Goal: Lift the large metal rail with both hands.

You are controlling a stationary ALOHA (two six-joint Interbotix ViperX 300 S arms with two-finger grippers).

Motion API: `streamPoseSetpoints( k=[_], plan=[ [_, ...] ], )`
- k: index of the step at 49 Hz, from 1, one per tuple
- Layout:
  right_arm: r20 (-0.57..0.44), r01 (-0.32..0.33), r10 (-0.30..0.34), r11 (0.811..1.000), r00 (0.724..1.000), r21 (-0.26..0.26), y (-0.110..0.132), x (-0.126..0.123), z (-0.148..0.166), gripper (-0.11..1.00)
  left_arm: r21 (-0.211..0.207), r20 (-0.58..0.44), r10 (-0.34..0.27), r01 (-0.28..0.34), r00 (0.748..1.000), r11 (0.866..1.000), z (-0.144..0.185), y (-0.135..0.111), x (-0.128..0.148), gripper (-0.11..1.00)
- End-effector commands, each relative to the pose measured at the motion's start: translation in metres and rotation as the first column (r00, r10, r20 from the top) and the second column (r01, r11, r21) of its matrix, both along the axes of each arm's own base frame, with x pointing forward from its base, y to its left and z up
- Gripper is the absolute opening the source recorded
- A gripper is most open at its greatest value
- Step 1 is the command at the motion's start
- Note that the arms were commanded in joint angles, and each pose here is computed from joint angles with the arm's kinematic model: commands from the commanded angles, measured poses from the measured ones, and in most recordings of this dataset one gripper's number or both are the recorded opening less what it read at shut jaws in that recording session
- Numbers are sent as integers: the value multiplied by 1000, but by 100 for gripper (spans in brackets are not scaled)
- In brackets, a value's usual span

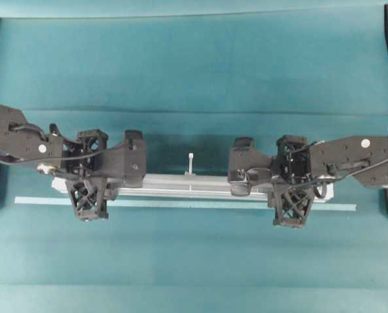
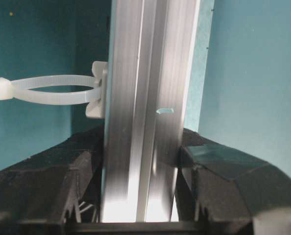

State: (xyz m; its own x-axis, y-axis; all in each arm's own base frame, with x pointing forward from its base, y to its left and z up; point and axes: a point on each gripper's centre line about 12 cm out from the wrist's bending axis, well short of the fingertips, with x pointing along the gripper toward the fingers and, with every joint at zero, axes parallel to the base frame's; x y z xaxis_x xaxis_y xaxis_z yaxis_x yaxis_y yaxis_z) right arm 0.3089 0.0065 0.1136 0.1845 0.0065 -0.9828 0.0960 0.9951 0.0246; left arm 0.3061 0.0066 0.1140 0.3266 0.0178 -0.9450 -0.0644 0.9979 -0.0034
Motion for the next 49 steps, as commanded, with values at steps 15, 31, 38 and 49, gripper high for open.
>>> streamPoseSetpoints(
  k=[15,31,38,49],
  plan=[
    [6,-6,6,1000,1000,7,5,2,-3,39,-4,20,-27,27,999,1000,7,-12,7,36],
    [12,6,-6,1000,1000,6,2,1,-6,39,-2,19,-23,24,1000,1000,4,-9,6,36],
    [14,8,-8,1000,1000,7,1,0,-8,39,3,23,-34,34,999,999,3,-8,5,36],
    [17,8,-8,1000,1000,6,2,-6,-16,39,10,45,-53,53,998,999,0,-8,4,36]
  ],
)
